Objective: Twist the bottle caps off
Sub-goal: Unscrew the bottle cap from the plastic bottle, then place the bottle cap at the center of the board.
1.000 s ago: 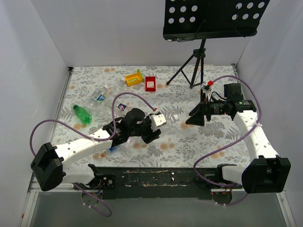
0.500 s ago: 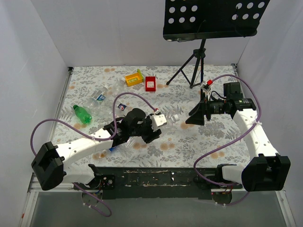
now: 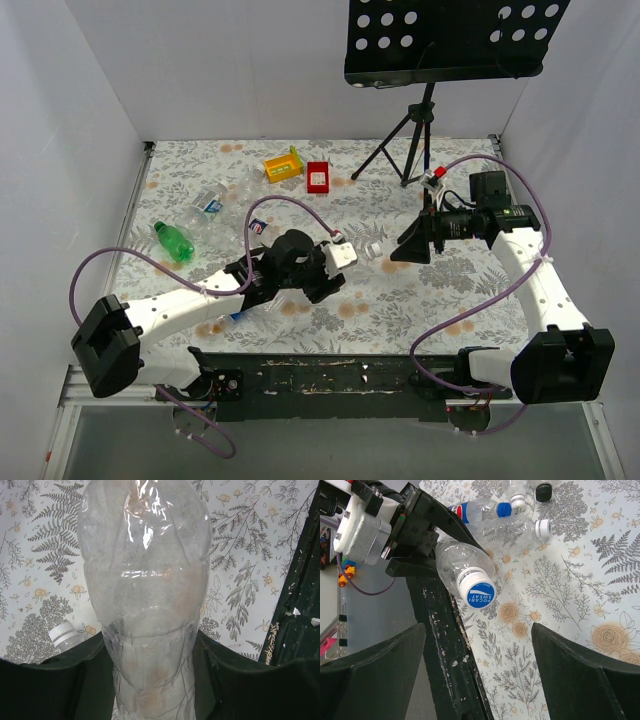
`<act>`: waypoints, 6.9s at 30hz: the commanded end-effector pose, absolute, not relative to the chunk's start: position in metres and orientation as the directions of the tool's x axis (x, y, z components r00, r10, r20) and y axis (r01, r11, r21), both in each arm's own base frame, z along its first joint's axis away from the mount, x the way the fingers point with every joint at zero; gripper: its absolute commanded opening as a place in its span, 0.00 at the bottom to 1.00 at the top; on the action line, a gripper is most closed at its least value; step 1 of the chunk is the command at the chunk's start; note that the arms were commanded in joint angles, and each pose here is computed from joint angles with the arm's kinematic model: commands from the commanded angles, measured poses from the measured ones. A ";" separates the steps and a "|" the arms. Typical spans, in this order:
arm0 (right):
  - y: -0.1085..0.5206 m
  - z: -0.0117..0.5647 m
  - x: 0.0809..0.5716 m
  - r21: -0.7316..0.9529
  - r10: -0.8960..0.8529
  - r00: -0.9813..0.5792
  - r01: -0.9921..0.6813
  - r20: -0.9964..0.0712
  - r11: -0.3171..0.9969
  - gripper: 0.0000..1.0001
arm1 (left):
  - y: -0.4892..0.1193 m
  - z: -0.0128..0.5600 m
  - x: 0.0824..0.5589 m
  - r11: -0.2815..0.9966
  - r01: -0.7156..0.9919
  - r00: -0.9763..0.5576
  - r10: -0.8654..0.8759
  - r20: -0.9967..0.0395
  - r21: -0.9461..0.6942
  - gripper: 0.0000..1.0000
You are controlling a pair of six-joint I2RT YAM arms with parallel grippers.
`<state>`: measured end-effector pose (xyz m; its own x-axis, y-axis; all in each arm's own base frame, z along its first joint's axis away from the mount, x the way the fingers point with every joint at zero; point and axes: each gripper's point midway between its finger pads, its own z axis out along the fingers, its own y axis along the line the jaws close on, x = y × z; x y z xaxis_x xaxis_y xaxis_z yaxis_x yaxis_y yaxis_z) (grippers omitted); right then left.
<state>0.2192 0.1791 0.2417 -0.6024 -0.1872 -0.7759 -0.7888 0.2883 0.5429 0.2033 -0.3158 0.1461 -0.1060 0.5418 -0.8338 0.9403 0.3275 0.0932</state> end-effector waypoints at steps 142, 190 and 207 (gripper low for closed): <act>-0.027 0.069 0.400 0.057 -0.262 -0.761 -0.365 -0.594 0.929 0.72 | -0.290 0.183 0.172 0.384 0.915 -0.006 0.310 -0.951 0.119 0.01; 0.176 0.224 0.198 0.040 -0.364 -0.071 -0.995 -0.929 0.093 0.78 | -0.310 0.211 0.155 0.319 0.948 -0.054 0.135 -0.989 -0.008 0.02; 0.206 0.247 0.161 -0.037 -0.252 0.079 -0.985 -0.965 -0.166 0.91 | -0.326 0.218 0.162 0.303 0.953 -0.067 0.126 -0.990 -0.026 0.02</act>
<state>0.1682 0.1971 0.2261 0.0258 -0.3151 -0.9487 -0.9942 -0.1071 0.0085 0.1580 -0.3174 0.1873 -0.1118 0.1948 -0.9744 0.9472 0.3175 -0.0452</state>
